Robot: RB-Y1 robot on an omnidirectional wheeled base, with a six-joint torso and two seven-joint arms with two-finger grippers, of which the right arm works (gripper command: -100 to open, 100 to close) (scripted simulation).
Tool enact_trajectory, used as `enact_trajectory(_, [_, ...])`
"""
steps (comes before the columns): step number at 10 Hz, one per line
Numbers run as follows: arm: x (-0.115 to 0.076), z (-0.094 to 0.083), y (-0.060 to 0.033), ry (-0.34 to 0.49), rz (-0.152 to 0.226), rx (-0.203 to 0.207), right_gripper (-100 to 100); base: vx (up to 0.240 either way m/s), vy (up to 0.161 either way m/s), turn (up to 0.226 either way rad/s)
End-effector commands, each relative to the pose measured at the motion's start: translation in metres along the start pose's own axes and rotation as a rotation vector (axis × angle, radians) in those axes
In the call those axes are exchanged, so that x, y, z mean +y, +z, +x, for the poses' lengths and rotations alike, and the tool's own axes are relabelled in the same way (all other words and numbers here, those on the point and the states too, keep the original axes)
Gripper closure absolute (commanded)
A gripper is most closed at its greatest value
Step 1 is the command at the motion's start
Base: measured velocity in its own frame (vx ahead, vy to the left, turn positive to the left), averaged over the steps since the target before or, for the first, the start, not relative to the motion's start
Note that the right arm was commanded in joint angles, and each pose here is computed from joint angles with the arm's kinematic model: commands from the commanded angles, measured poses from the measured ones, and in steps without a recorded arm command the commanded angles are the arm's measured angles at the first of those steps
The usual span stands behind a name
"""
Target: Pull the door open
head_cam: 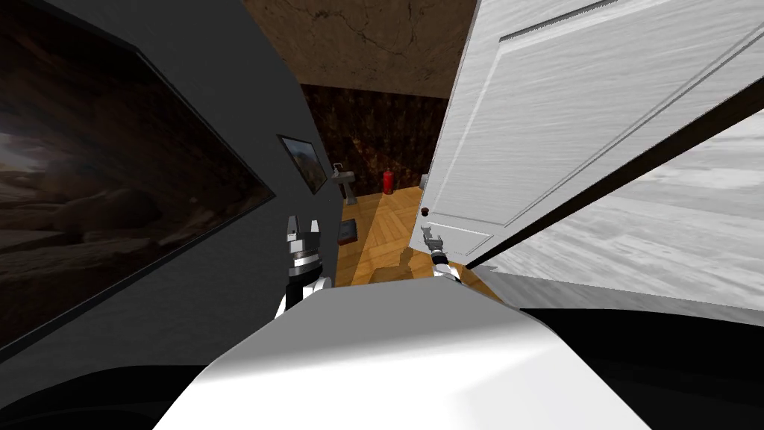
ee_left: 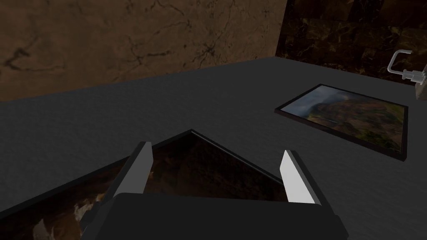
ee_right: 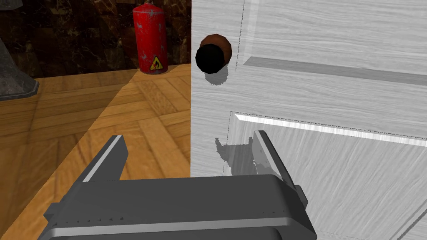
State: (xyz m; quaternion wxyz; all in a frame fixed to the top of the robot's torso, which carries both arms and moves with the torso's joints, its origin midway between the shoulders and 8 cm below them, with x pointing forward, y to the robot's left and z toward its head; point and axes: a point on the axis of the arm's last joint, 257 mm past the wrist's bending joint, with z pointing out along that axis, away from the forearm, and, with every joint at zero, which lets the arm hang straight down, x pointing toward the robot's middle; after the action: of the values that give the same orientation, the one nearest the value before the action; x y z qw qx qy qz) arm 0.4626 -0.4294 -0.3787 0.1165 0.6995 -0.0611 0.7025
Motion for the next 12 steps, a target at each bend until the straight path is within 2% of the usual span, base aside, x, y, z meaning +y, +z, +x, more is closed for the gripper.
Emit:
enact_trajectory(1, [-0.011,0.000,0.0020,0.004,0.033,0.001,-100,-0.043,-0.058,-0.286])
enact_trajectory(8, [-0.052,0.000,0.0006,0.025,0.129,0.003,-100,0.048,-0.018,-0.262])
enact_trajectory(10, [-0.052,0.000,0.0006,0.025,0.129,0.003,-100,0.038,0.006,-0.032])
enact_trajectory(12, [-0.064,-0.001,-0.0009,0.035,0.152,0.002,-100,0.085,0.030,-0.232])
